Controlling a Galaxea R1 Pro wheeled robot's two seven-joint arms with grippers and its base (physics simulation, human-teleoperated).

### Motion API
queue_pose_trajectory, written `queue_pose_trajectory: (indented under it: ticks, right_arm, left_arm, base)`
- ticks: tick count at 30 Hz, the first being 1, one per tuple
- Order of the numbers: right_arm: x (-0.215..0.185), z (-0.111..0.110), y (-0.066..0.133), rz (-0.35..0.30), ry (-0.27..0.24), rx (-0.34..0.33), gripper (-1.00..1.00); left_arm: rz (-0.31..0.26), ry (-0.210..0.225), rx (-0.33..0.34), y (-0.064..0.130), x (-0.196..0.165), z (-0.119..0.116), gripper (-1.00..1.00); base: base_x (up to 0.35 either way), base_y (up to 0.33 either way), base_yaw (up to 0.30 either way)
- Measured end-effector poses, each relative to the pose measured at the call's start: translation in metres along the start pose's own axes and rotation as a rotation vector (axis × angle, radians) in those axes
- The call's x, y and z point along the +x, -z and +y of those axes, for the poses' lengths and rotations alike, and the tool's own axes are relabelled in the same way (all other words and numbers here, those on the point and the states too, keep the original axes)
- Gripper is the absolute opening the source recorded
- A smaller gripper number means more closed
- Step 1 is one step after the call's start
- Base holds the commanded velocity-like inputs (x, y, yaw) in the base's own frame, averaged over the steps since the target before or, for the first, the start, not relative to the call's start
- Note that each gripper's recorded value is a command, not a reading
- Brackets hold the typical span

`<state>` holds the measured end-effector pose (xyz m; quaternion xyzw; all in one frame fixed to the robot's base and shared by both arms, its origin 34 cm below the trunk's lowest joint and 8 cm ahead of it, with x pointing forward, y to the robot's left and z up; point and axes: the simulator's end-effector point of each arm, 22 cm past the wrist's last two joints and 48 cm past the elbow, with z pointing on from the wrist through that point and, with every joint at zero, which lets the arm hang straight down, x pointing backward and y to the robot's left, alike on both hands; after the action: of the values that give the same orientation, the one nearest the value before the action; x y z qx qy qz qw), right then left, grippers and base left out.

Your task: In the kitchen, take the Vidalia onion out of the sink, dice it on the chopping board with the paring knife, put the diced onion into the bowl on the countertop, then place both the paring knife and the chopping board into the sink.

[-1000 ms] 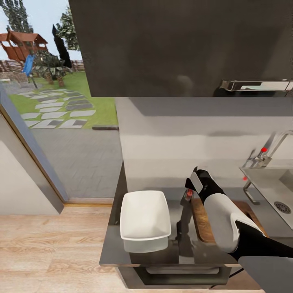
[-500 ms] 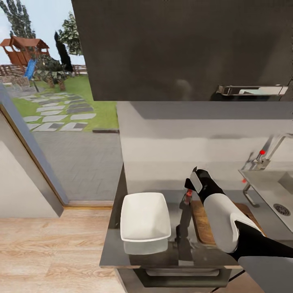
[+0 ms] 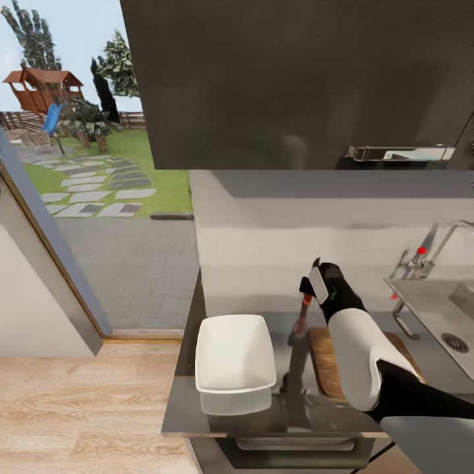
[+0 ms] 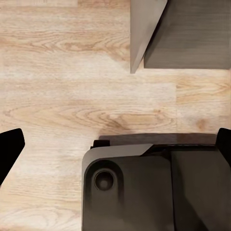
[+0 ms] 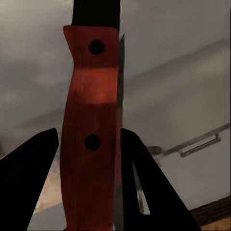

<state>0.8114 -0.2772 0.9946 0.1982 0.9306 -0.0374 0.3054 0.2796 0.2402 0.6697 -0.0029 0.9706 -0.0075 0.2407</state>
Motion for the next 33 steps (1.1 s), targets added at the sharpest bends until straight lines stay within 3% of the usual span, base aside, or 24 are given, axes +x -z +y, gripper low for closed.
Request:
queue_pose_trajectory:
  ticks: [7,28,33]
  right_arm:
    - [-0.025,0.007,0.031,-0.029,0.001,-0.020,-1.00]
    - [-0.039,0.008,0.051,-0.061,-0.006,-0.032,-1.00]
    - [-0.057,0.009,0.066,-0.114,0.010,-0.027,-1.00]
  left_arm:
    - [-0.013,0.000,-0.001,0.000,-0.005,0.001,1.00]
    - [-0.037,0.000,-0.001,0.000,-0.013,0.001,1.00]
    - [-0.045,0.000,-0.001,0.000,-0.016,0.001,1.00]
  base:
    - [-0.001,0.000,0.000]
    - [-0.292,0.000,0.000]
    - [-0.168,0.000,0.000]
